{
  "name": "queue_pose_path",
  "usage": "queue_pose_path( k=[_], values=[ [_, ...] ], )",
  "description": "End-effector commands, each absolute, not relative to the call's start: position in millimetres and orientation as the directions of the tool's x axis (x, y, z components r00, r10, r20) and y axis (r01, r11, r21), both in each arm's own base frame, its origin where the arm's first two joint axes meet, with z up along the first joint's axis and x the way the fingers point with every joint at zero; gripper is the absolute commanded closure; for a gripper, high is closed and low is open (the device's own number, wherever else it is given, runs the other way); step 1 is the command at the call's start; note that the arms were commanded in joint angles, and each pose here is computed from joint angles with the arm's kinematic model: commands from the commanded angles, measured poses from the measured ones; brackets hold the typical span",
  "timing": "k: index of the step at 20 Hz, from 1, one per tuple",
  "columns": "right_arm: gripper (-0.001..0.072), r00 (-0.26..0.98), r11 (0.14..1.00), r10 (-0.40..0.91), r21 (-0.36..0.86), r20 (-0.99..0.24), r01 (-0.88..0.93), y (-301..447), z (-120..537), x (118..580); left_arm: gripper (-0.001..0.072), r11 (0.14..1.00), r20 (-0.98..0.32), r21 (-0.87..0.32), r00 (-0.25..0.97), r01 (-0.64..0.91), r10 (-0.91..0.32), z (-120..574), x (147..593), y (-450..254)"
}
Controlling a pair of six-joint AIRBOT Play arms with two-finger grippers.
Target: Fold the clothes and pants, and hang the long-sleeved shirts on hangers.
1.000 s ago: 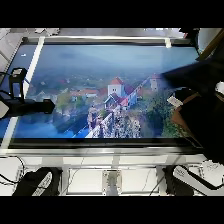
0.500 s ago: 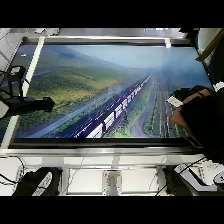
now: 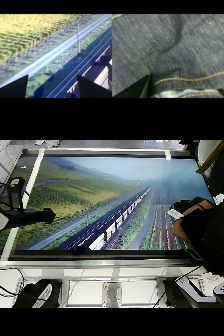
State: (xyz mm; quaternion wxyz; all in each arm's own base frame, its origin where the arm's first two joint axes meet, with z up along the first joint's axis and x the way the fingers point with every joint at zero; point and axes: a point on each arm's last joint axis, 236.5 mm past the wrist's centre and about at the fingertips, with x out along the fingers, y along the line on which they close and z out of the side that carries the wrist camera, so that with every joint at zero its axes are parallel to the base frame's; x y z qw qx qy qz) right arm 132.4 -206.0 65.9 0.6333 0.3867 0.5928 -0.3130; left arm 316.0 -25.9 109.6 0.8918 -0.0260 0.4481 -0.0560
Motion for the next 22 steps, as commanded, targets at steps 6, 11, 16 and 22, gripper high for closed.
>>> queue_pose_path(
  k=[6,11,16,22],
  values=[
    [0.0313,0.672,0.584,0.1,0.59,-0.734,0.557,-150.6,254.9,244.4,0.0017,0.992,-0.808,-0.101,0.576,0.075,-0.126,107.0,312.2,-26.4],
    [0.0532,0.803,0.798,0.221,0.576,-0.553,0.177,-59.8,333.5,260.7,0.0017,0.992,-0.82,-0.102,0.558,0.076,-0.127,103.9,308.1,-26.7],
    [0.0702,0.743,0.847,0.388,0.528,-0.545,-0.055,10.9,339.7,258.9,0.0017,0.992,-0.82,-0.102,0.558,0.076,-0.127,103.9,308.1,-26.7],
    [0.0701,0.633,0.843,0.492,0.51,-0.598,-0.174,52.2,327.2,246.0,0.0017,0.992,-0.82,-0.102,0.558,0.076,-0.127,103.9,308.1,-26.7]
  ],
)
